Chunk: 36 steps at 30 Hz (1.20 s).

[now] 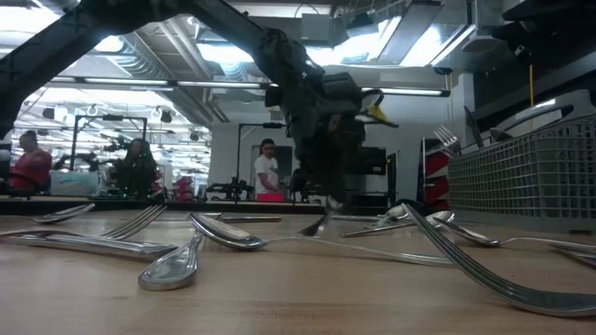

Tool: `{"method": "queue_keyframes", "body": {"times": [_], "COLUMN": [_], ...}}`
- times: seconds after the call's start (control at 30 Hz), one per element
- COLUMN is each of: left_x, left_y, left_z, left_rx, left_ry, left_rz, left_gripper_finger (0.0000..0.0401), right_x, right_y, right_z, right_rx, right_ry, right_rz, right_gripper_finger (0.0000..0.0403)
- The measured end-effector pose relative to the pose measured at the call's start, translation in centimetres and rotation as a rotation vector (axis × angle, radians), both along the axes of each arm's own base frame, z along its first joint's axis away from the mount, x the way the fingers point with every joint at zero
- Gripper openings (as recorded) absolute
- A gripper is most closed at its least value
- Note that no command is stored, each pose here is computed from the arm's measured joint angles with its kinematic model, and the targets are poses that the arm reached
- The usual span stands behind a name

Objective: Sort silverware
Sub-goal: Put the spoon into the right section of the utensil holder

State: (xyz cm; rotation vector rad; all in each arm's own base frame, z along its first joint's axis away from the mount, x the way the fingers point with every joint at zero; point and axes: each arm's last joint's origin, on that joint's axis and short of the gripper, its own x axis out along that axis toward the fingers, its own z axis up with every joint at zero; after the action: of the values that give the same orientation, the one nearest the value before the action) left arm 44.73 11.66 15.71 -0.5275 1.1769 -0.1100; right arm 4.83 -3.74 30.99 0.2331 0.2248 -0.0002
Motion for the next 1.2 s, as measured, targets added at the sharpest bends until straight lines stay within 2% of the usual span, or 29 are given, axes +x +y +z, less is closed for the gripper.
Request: {"method": "queue_keyframes", "body": {"times": [0.13,0.23,0.43,0.53,0.63,0.73,0.87,0.93,1.0,1.2], "left_x": [0.2,0.8,3.2,4.2,4.9,5.5,6.1,6.3,6.6,7.1], "left_y": [0.8,1.3,1.9,2.1,1.5,0.4,-1.2,-2.0,-2.8,-3.5], "left_z": [1.6,2.9,6.6,8.7,10.7,11.8,12.1,12.0,12.0,11.9], "left_rx": [-0.052,-0.091,-0.102,-0.054,0.075,0.308,0.692,0.833,0.915,1.027], "left_ry": [-0.105,-0.239,-0.645,-0.872,-1.081,-1.228,-1.249,-1.220,-1.242,-1.353], "left_rz": [-0.002,-0.005,-0.039,-0.061,-0.061,-0.047,-0.009,-0.002,-0.001,0.101], "left_gripper_finger": [0.0001,0.0001,0.0001,0.0001,0.0000,0.0000,0.0000,0.0000,0.0000,0.0000], "right_x": [0.0,0.0,0.0,0.0,0.0,0.0,0.0,0.0,0.0,0.0], "right_y": [0.0,0.0,0.0,0.0,-0.1,-0.1,-0.1,-0.2,-0.2,-0.2], "right_z": [0.0,0.0,0.0,0.0,0.0,0.0,0.0,0.0,0.1,0.2], "right_rx": [0.000,-0.001,-0.007,-0.006,-0.011,-0.016,-0.020,-0.025,-0.032,-0.043], "right_ry": [0.000,0.000,0.003,0.003,0.009,0.016,0.017,0.016,0.012,0.006], "right_rz": [0.000,0.000,-0.008,-0.008,-0.022,-0.037,-0.043,-0.046,-0.046,-0.045], "right_gripper_finger": [0.0143,0.0143,0.0143,0.0143,0.0143,0.0143,0.0143,0.0143,0.0143,0.0143]}}
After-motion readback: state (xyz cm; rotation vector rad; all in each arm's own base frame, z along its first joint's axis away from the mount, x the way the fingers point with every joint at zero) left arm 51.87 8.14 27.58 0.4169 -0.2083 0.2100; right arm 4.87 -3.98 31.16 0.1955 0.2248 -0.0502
